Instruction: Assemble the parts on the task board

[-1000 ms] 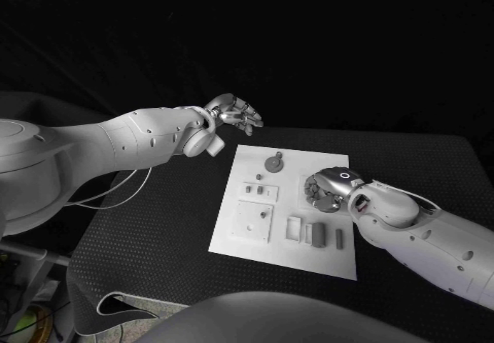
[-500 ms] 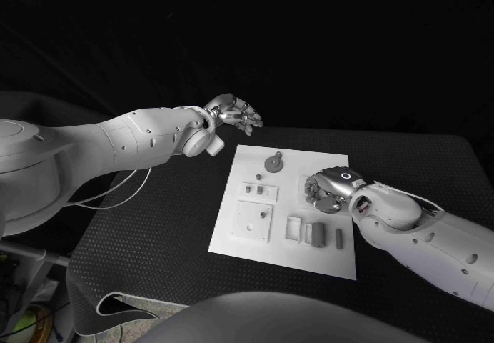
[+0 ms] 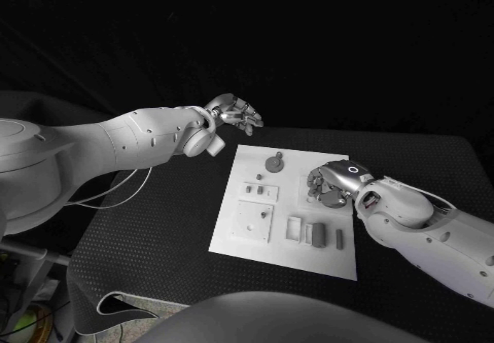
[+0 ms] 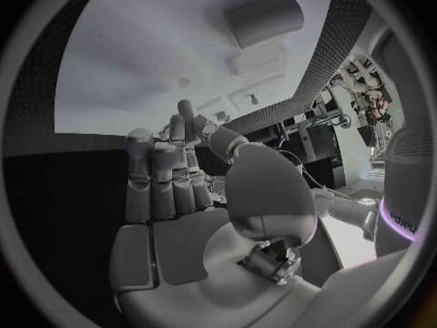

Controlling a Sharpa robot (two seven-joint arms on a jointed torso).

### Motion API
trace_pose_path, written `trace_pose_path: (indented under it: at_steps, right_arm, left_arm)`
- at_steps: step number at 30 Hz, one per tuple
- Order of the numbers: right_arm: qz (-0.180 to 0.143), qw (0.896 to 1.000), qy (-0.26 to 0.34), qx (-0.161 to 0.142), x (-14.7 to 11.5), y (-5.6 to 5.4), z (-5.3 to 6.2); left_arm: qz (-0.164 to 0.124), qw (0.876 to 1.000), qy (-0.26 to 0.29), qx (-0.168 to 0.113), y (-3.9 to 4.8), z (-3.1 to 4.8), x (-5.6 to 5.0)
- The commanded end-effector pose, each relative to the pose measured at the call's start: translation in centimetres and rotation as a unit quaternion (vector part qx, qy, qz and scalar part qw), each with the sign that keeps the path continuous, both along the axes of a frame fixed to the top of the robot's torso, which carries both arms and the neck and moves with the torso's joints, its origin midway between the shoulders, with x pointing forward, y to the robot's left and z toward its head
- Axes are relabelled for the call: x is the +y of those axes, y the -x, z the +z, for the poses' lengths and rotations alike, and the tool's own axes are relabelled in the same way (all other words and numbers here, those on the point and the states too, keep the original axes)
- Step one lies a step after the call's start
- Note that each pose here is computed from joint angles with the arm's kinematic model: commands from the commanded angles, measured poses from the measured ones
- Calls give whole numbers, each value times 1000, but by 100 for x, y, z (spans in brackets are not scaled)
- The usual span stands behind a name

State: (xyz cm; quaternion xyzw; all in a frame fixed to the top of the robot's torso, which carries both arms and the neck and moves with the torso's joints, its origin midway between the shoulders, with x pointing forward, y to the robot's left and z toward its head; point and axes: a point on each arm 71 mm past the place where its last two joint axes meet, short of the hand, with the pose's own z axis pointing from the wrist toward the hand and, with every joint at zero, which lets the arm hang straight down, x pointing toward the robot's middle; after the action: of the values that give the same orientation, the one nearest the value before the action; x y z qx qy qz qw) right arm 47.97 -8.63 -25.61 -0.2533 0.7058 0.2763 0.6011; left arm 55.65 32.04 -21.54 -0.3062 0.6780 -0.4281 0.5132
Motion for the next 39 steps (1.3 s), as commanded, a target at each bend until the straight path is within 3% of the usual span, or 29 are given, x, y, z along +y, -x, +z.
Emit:
trace_pose_path:
  at_steps: [1, 6, 13, 18, 26, 34, 39]
  right_arm:
    - [0, 1000, -12, 1, 36, 18, 77]
    - [17, 999, -33, -2, 177, 98, 204]
    - [43, 998, -47, 15, 501, 163, 221]
    - [69, 996, -56, 23, 792, 246, 225]
    - [109, 992, -47, 40, 1129, 437, 113]
    - [115, 991, -29, 57, 1226, 482, -95]
    - [122, 990, -22, 66, 1309, 565, -242]
  left_arm:
    - [-6, 1000, 2, 0, 2, 6, -15]
    - [-6, 1000, 3, -1, -1, 8, -26]
    - [-4, 1000, 4, -2, -2, 11, -22]
    - [-10, 1000, 6, -1, -14, 8, -99]
    - [-14, 1000, 8, -1, -26, 5, -150]
    - [-14, 1000, 8, -1, -20, 8, -161]
    - [-17, 1000, 9, -1, -26, 6, -195]
